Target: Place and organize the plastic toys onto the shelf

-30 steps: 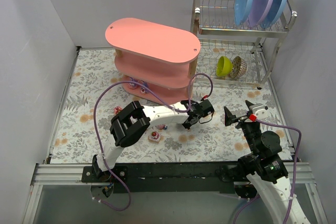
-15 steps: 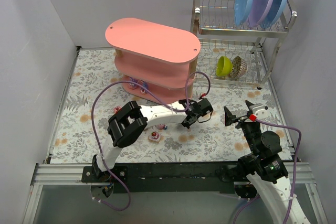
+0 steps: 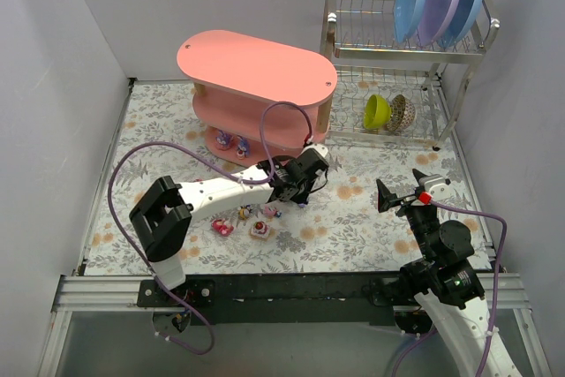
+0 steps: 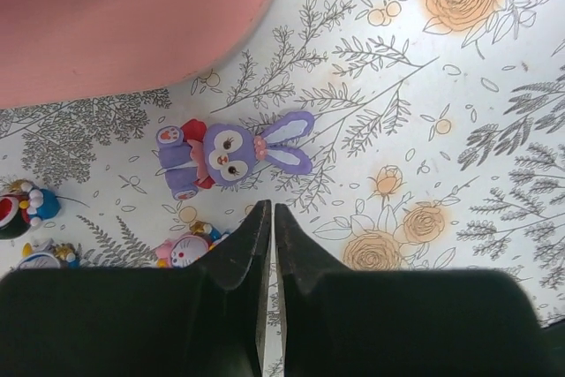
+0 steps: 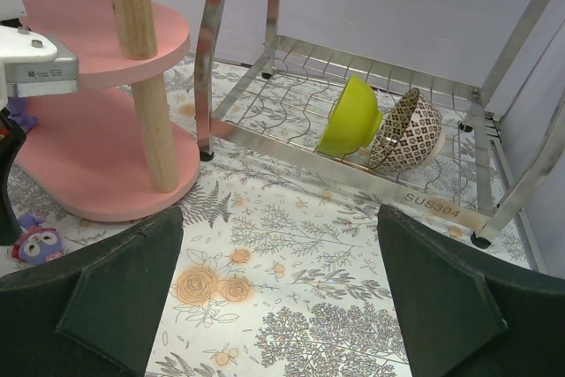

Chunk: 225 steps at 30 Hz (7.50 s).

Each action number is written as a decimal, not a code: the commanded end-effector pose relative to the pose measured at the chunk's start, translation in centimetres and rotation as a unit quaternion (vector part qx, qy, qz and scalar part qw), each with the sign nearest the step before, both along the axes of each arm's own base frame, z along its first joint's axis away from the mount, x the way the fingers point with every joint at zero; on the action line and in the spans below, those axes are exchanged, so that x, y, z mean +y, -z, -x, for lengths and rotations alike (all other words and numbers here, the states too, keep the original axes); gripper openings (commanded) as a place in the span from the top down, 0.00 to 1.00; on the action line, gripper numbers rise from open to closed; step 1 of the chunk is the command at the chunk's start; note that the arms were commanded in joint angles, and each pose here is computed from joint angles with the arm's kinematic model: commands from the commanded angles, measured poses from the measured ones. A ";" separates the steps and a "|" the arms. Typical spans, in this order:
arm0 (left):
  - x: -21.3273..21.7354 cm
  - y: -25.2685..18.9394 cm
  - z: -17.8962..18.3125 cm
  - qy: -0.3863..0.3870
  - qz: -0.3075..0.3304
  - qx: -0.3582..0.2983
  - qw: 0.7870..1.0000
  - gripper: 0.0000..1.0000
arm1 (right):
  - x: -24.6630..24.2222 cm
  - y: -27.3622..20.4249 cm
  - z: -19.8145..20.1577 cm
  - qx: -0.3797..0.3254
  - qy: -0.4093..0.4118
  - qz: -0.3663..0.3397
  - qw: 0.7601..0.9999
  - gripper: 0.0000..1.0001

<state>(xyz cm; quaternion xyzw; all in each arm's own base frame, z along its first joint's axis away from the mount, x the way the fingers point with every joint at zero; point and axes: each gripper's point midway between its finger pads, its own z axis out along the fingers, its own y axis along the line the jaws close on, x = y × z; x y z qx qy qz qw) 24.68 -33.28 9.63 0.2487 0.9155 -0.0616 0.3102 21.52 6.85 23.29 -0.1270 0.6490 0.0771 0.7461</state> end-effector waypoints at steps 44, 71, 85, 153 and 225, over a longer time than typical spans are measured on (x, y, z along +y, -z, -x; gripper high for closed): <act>-0.4 7.3 0.1 0.079 -0.283 -0.028 0.955 0.69 | -1.2 -5.3 3.0 -0.115 -0.003 -0.053 0.992 0.02; -1.1 1.2 -0.9 0.021 -0.177 -0.067 0.982 1.00 | -1.3 -5.3 3.0 -0.114 -0.001 -0.054 0.992 0.02; 3.6 -7.8 -2.6 -0.135 0.083 -0.099 0.982 1.00 | -1.3 -5.3 3.0 -0.115 -0.003 -0.055 0.992 0.02; 11.2 -5.3 -11.3 -0.307 0.454 -0.207 0.810 1.00 | -1.4 -5.1 2.8 -0.115 0.004 -0.058 0.992 0.02; 11.1 -1.3 6.7 -0.193 0.277 0.011 0.941 0.16 | -1.6 -5.1 2.8 -0.113 0.009 -0.062 0.992 0.02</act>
